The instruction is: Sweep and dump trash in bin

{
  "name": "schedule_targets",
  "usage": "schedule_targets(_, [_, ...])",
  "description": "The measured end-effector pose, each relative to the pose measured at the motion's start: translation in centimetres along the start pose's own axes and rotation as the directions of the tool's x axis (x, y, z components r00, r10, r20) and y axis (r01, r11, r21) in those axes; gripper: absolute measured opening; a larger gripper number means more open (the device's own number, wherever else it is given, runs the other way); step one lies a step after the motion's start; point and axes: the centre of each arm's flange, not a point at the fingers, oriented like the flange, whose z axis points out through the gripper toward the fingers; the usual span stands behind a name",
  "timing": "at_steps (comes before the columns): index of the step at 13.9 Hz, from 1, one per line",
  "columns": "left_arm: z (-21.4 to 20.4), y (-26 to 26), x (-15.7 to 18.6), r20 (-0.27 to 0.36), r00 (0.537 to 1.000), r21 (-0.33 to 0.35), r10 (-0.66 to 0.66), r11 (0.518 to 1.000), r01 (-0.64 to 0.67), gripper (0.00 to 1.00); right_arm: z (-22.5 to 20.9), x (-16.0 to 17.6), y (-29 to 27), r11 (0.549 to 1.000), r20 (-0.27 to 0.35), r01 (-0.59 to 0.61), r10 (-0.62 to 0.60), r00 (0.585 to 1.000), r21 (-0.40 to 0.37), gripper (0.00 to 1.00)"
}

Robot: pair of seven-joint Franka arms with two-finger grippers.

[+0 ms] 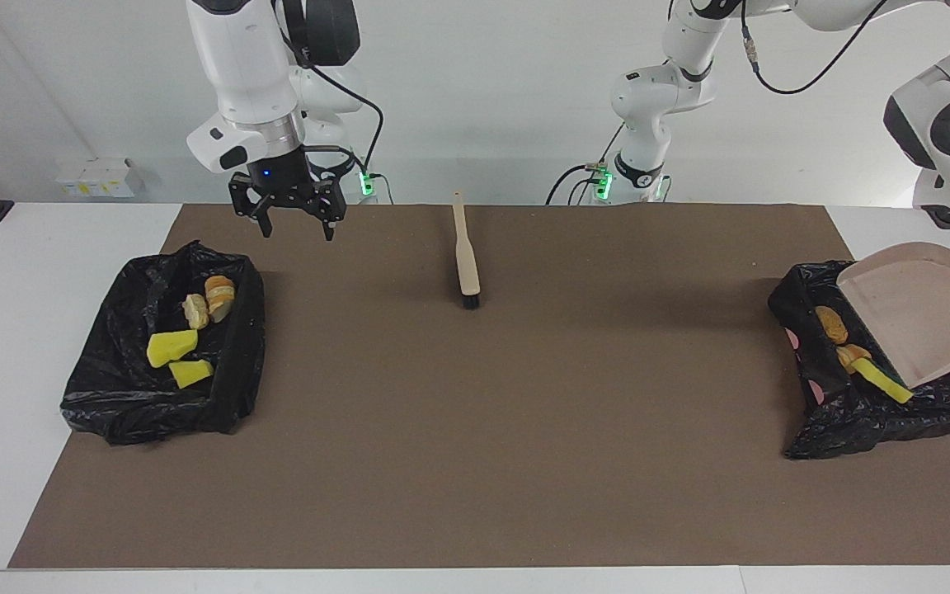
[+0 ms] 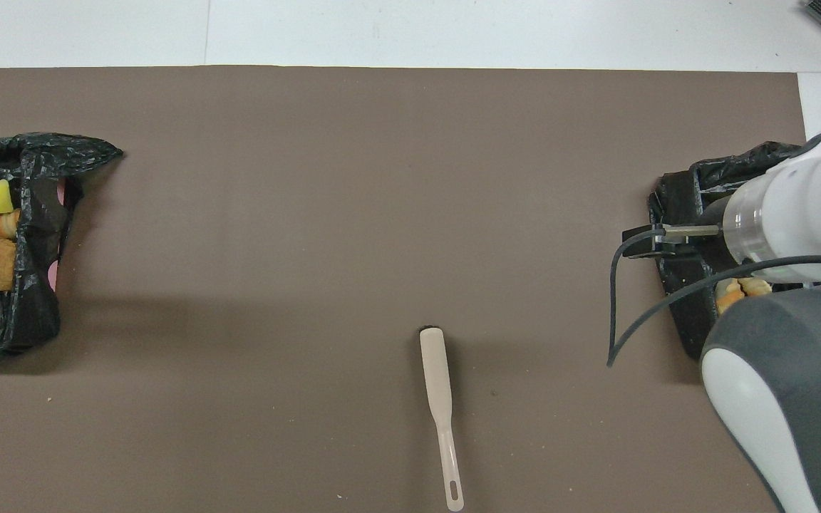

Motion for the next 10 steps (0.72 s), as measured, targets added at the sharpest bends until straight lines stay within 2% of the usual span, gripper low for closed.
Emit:
schedule_targets(3, [-3.7,0.6,3.4,-0.068,0.996,-0.030,-0.059,0.998,0.057,0.31,-0.7,0.7,0.7,1.000,0.011,-0.007,0.007,1.000,-0.005,1.00])
schedule_targets(6, [-6.6,1.2,7.4,-0.161,0.978,-0.083,-0.133,0.989,0.120,0.31,-0.6,0.9,0.8,1.000,0.013,-0.008,0.008,1.000,-0.006,1.00])
schedule_targets(10, [-8.7,2.3,10.6,-0.310,0.913,-0.197,-0.265,0.957,0.211,0.31,-1.8,1.1,1.8,1.000,0.002,-0.024,0.024,1.000,-0.014,1.00])
